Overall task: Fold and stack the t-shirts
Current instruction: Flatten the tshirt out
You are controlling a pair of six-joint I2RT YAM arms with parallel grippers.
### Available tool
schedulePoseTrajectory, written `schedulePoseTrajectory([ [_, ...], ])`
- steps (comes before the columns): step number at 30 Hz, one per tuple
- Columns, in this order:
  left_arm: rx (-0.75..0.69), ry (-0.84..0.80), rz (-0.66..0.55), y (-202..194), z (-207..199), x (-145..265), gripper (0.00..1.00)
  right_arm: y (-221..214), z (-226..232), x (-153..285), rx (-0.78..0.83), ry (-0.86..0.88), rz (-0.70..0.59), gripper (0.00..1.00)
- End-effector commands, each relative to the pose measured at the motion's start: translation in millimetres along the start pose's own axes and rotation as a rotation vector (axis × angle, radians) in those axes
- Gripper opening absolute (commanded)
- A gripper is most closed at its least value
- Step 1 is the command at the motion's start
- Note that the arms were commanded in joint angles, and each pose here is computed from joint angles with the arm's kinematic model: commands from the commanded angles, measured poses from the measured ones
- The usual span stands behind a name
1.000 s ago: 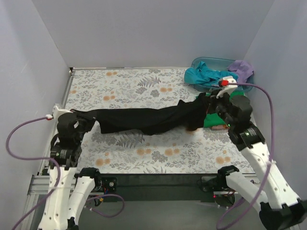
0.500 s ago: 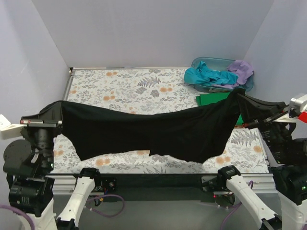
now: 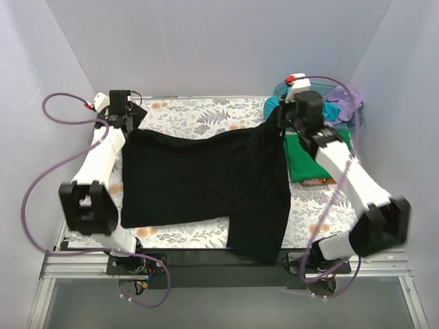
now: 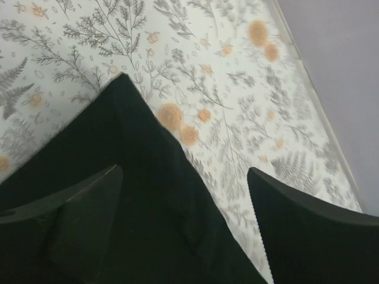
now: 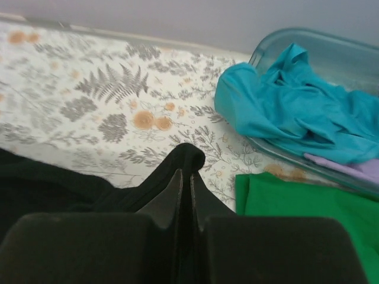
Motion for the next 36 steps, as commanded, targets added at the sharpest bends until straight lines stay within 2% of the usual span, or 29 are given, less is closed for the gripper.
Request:
schedulePoseTrajectory([
  [1,-0.026,0.051,0.068,5.2,-6.9,-74.5,0.90,30.2,-8.5,-67.6,0.109,-0.025,-0.121,0.13],
  [2,0.008,0.039,0.043,30.9,-23.1,-79.2,0.91,21.7,-12.2,-83.3,0.115,-0.051,-0.073,0.32],
  [3,0.000,0.121,0.091,29.4,-13.9,-85.8,0.92,3.6,-11.5,-108.7,0.128,-0.050,0.001,0.51],
  [4,0.003,0.156,0.099,34.0,-12.9,-91.2,0.92,23.9,-11.4,-113.4,0.125,-0.052,-0.011,0.81],
  [5,0.003,0.161,0.092,43.4,-18.9,-96.9,0.93,14.0,-9.3,-115.0,0.117,-0.036,0.062,0.98],
  [8,-0.019,0.194,0.113,40.4,-7.7,-86.3,0.93,-1.3,1.1,-104.0,0.091,0.004,0.119,0.98],
  [9,-0.016,0.188,0.125,34.8,2.8,-76.1,0.93,8.7,1.4,-85.8,0.090,0.008,0.089,0.98],
  [11,0.003,0.168,0.162,21.7,17.0,-60.4,0.93,-4.3,7.4,-54.7,0.026,0.018,0.099,0.98],
  [13,0.029,0.162,0.193,0.5,48.6,-35.3,0.93,-23.9,13.5,-31.7,-0.045,0.035,0.131,0.98],
  [15,0.078,0.135,0.239,-18.6,68.8,-16.6,0.93,-61.1,19.5,3.9,-0.114,0.041,0.183,0.98],
  [16,0.082,0.138,0.261,-34.4,93.5,-0.3,0.93,-72.8,22.1,15.8,-0.141,0.053,0.193,0.98],
  [21,0.141,0.195,0.272,-71.3,164.3,34.7,0.93,-149.7,30.2,71.5,-0.239,0.068,0.245,0.98],
  [23,0.166,0.276,0.283,-87.0,194.0,44.1,0.93,-161.5,29.6,81.3,-0.265,0.055,0.241,0.98],
  [27,0.211,0.356,0.307,-105.8,223.4,53.6,0.93,-179.5,30.3,97.7,-0.328,0.043,0.219,0.98],
  [36,0.263,0.434,0.298,-121.9,245.7,42.4,0.93,-208.8,34.2,107.6,-0.343,0.057,0.252,0.98],
])
Point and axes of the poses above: each gripper's point midway between its finger pads, its own x axis back along the fingers, its own z axis along the line the jaws close on, y = z × x, the point moved 4 cm from there along x, back along the fingers, and after that the axes turned 8 degrees about x, right-handed, at the moved point
